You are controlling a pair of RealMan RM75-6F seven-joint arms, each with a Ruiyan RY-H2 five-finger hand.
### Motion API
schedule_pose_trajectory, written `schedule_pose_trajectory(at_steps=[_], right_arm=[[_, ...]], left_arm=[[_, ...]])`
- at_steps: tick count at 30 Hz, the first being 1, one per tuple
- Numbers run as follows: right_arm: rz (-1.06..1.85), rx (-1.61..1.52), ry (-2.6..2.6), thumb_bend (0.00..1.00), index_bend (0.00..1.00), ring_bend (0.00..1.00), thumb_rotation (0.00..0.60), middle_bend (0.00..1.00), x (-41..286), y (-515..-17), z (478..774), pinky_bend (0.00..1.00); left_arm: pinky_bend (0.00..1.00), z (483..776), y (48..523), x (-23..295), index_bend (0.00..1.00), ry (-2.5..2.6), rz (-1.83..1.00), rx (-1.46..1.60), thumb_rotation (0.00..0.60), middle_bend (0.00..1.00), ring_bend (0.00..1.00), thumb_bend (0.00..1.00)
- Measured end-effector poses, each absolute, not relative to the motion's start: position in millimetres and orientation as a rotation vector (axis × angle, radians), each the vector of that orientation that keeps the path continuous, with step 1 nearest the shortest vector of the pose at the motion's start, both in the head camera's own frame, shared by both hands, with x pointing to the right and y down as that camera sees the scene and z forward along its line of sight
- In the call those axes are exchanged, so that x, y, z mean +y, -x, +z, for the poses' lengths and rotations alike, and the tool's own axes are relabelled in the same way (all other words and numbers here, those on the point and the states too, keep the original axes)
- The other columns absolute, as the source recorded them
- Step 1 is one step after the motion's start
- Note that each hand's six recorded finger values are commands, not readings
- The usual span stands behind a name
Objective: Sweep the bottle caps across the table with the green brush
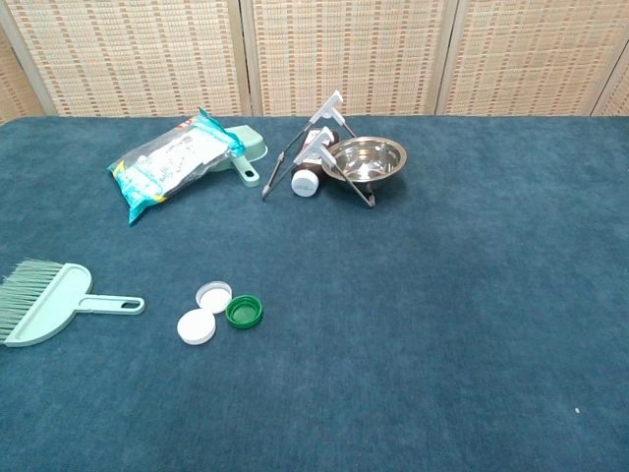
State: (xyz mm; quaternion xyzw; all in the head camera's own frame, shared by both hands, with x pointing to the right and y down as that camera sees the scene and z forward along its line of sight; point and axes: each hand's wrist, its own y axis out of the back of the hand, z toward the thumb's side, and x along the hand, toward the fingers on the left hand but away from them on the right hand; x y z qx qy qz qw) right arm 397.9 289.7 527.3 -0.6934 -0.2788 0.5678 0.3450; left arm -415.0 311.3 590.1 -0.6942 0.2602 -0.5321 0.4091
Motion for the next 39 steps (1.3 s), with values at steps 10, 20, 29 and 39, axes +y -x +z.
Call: schedule_pose_trajectory(at_steps=[10,20,29,39], right_arm=[[1.428,-0.729,1.800,0.21,0.00,0.00,0.600,0.00,290.5,-393.3,524.8,0.00],[1.447,-0.751,1.773,0.21,0.00,0.00,0.600,0.00,281.3,-393.9,532.9,0.00],[1.496,-0.746,1.727,0.21,0.00,0.00,0.600,0.00,275.5,-397.1,542.9,0.00],[1.506,-0.761,1.702,0.21,0.00,0.00,0.600,0.00,274.3,-398.4,541.1,0.00]], left_arm=[[0.14,599.8,397.5,314.8,0.00,1.811,-1.295,0.640,0.600,0.00,0.00,0.43],[0.70,622.9,333.7,292.9,0.13,1.852,-1.135,0.695,0.600,0.15,0.54,0.39],[0.85,672.5,287.4,266.2,0.22,1.832,-1.189,0.632,0.600,0.25,0.73,0.37],[0.86,708.5,288.6,244.4,0.30,1.696,-1.309,0.542,0.600,0.32,0.73,0.36]])
